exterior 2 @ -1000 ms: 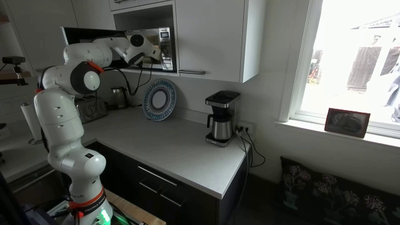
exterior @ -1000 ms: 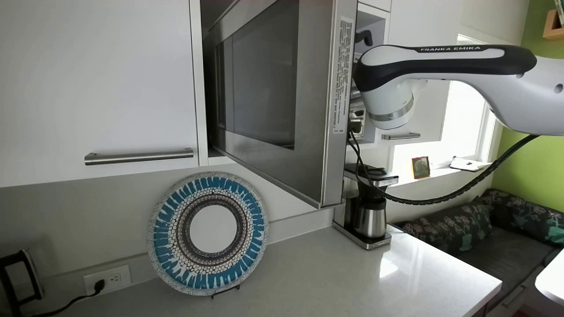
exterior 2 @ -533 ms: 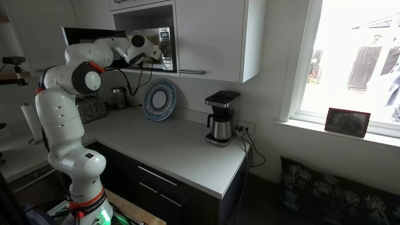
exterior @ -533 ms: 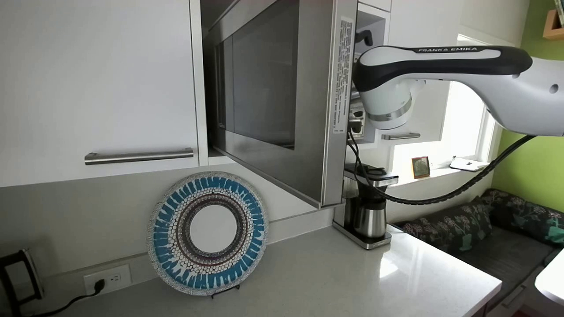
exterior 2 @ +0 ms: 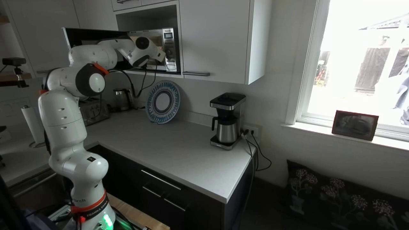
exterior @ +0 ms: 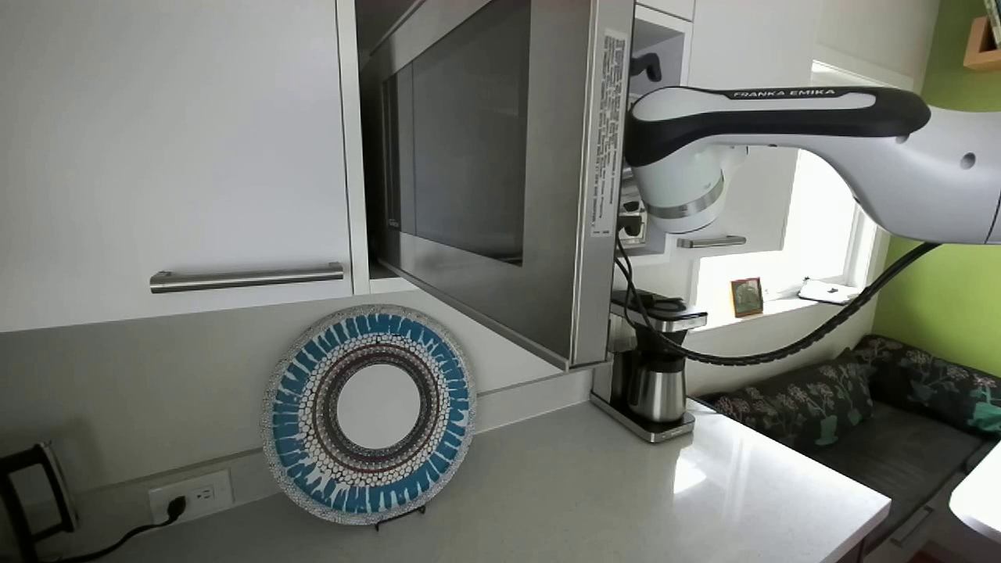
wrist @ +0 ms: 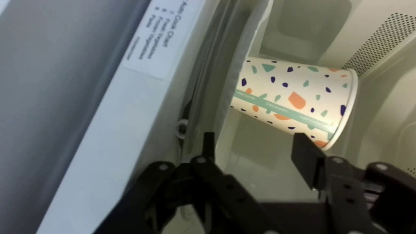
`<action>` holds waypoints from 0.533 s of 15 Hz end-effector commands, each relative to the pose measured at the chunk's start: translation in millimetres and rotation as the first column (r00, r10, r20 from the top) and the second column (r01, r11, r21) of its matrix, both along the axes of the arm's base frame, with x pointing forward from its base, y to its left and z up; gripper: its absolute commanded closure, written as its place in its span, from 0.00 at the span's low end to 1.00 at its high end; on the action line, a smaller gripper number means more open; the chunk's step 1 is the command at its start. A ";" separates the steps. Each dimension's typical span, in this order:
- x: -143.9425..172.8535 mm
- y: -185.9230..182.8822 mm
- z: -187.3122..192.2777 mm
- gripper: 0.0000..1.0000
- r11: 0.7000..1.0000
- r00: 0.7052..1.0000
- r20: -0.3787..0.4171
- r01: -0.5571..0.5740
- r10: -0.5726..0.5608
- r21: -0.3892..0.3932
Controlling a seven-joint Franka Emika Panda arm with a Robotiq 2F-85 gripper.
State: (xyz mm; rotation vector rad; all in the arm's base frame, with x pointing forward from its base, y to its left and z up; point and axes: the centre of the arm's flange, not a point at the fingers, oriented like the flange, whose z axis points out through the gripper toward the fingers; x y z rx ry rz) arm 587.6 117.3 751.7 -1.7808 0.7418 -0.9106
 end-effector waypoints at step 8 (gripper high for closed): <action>5.5 0.5 -6.7 0.77 1.000 1.000 -0.010 -0.012 0.012 0.018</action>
